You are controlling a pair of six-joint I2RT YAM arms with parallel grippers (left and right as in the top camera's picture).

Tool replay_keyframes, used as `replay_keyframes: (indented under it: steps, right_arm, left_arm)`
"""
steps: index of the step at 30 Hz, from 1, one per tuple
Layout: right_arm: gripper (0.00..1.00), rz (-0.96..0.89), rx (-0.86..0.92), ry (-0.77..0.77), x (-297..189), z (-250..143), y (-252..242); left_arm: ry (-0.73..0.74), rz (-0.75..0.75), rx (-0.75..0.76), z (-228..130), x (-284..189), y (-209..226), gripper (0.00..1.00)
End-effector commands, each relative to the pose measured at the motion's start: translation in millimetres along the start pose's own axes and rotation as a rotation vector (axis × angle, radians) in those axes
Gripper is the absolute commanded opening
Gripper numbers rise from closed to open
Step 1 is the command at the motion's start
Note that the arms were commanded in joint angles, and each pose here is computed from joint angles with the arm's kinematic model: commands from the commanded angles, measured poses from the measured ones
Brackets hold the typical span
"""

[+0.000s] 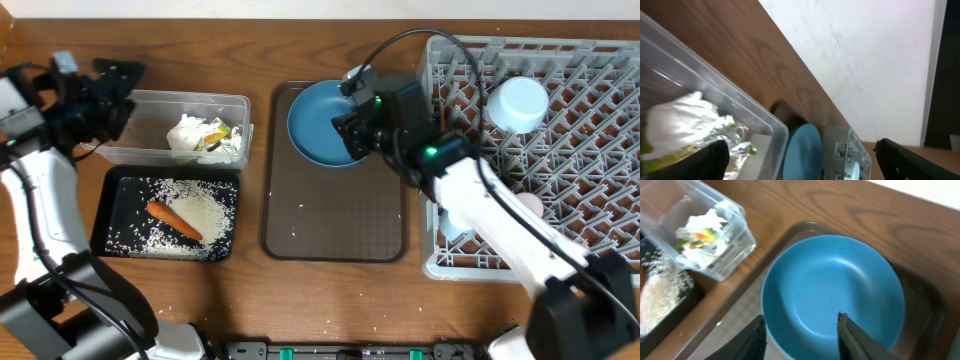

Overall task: Sort waste into correct bins and load items into the dishwasher rack
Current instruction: 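Release the pink cup and move the right gripper left to the teal plate, then grasp the rim of the teal plate with the right gripper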

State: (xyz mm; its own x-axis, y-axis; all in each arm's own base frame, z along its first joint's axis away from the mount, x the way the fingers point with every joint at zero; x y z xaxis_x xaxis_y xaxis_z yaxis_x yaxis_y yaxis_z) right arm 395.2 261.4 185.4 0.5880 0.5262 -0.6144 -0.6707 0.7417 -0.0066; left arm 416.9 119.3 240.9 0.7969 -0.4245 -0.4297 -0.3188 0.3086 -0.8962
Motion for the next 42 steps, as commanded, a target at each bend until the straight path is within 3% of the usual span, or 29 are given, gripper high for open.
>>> replay_keyframes:
  steps: [1,3,6,13,19,29,34,38,41,42]
  right_arm:
    - [0.52,0.000,-0.008,0.005,20.9,-3.6,4.6]
    - [0.62,0.013,-0.018,0.005,36.3,-8.2,10.9]
    - [0.67,0.031,-0.031,0.008,51.9,-14.4,21.0]
    - [0.67,0.082,-0.117,-0.024,71.5,-13.9,59.0]
    - [0.68,0.012,-0.195,-0.038,84.6,-15.4,71.6]
    - [0.68,-0.021,-0.253,0.100,109.9,-61.4,72.3]
    - [0.62,-0.013,-0.254,0.161,115.1,-80.0,72.3]
    - [0.50,-0.010,-0.255,0.189,113.9,-86.0,72.4]
    - [0.36,-0.008,-0.255,0.210,112.9,-90.7,72.2]
    - [0.28,-0.006,-0.256,0.220,112.3,-92.7,72.4]
  left_arm:
    - [-0.026,-0.024,0.001,8.9,-14.3,-5.1,0.96]
    - [-0.040,-0.022,-0.006,13.1,-18.5,-2.6,0.96]
    - [-0.049,-0.021,-0.010,15.9,-21.3,-0.9,0.96]
    - [-0.049,-0.020,-0.010,15.9,-21.3,-0.6,0.96]
    - [-0.049,-0.020,-0.010,15.9,-21.3,-0.6,0.96]
    - [-0.049,-0.020,-0.010,15.9,-21.3,-0.6,0.96]
    - [-0.049,-0.020,-0.010,15.9,-21.3,-0.6,0.96]
    - [-0.049,-0.020,-0.010,15.9,-21.3,-0.6,0.96]
    - [-0.049,-0.020,-0.010,15.9,-21.3,-0.6,0.96]
    - [-0.049,-0.020,-0.010,15.9,-21.3,-0.6,0.96]
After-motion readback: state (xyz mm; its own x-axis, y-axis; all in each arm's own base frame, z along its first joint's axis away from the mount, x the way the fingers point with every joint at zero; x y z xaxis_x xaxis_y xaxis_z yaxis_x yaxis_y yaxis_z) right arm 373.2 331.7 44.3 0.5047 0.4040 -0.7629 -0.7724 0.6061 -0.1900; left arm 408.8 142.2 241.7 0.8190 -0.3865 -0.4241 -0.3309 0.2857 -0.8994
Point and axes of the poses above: each gripper's point midway between its finger pads, its own x axis out along the fingers, its own y axis along the line the jaws close on, z = x × y, the point moved 2 cm from there along -x, back along the fingers, and after that the axes turned 11 degrees about -x, right-handed, at the moved point
